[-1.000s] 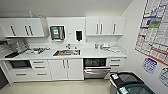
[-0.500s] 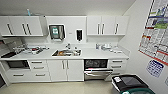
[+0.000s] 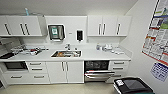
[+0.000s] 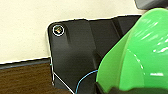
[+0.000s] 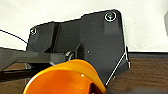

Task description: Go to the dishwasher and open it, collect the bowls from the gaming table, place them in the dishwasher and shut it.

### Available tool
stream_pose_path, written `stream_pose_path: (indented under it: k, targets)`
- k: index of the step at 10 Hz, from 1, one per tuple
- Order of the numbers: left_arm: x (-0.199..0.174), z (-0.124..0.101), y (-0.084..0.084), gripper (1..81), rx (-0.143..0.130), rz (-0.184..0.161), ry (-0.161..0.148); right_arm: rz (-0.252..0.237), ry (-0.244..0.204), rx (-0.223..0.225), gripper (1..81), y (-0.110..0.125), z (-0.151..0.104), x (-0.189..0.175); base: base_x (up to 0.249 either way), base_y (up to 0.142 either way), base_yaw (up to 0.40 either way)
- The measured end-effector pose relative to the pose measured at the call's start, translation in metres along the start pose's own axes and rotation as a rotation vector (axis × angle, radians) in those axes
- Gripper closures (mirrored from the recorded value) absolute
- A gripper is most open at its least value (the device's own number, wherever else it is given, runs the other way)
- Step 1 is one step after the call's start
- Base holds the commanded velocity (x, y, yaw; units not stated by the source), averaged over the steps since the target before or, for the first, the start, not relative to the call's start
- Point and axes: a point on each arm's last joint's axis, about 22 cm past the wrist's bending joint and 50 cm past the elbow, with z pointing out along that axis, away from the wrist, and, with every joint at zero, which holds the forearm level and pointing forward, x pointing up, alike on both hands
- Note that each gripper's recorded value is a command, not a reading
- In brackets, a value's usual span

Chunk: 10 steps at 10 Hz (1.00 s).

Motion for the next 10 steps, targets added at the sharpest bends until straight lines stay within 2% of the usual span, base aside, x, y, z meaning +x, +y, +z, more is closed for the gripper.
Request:
stream_pose_path:
  k: [10]
  targets:
    - [0.0007,0.0003,0.0006,81.1,-0.001,0.001,0.0,-0.001,0.002,-0.003,81.1,0.0021,-0.0005,0.0017,0.155,0.0,0.0]
